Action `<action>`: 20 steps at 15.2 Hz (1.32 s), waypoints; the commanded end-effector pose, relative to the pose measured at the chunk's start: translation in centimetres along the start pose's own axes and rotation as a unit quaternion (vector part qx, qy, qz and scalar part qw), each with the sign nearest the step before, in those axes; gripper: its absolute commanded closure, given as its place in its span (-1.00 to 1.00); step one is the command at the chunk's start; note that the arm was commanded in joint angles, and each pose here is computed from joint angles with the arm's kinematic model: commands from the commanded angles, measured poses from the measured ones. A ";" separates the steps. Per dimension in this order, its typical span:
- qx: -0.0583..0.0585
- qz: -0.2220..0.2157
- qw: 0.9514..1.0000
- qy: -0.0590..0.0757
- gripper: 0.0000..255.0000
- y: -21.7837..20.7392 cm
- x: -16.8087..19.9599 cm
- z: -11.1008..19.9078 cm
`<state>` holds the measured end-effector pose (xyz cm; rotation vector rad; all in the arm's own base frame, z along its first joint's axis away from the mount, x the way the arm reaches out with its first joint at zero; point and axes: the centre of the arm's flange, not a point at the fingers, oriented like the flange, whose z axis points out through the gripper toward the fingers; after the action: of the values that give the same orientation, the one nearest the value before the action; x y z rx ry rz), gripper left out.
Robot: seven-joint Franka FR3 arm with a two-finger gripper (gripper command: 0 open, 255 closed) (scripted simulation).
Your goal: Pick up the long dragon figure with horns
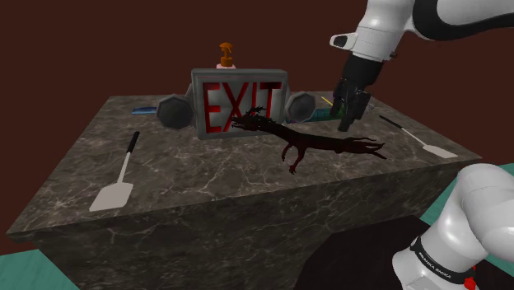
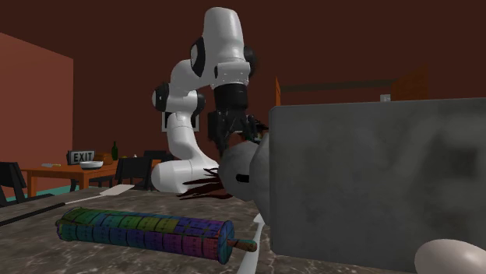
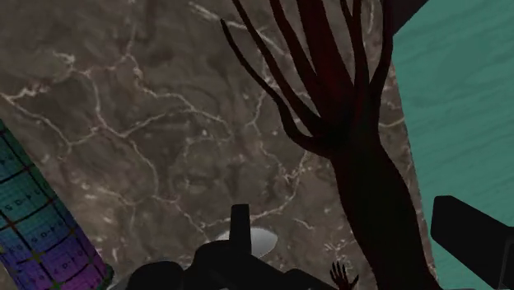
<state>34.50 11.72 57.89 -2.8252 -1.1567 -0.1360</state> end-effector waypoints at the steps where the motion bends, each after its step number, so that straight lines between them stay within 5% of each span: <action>1: 0.000 -0.078 0.997 0.011 -1.00 -1.9 1.4 0.2; 4: 0.000 -0.163 0.986 0.023 -1.00 -4.4 2.6 0.7; 13: 0.000 -0.163 0.986 0.023 -1.00 -4.2 2.1 4.6; 14: 0.000 -0.163 0.986 0.023 1.00 -4.3 2.1 4.5; 20: 0.000 -0.163 0.986 0.023 1.00 -4.2 2.1 4.5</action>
<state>33.22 16.67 53.86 -2.5930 -1.5977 -0.2206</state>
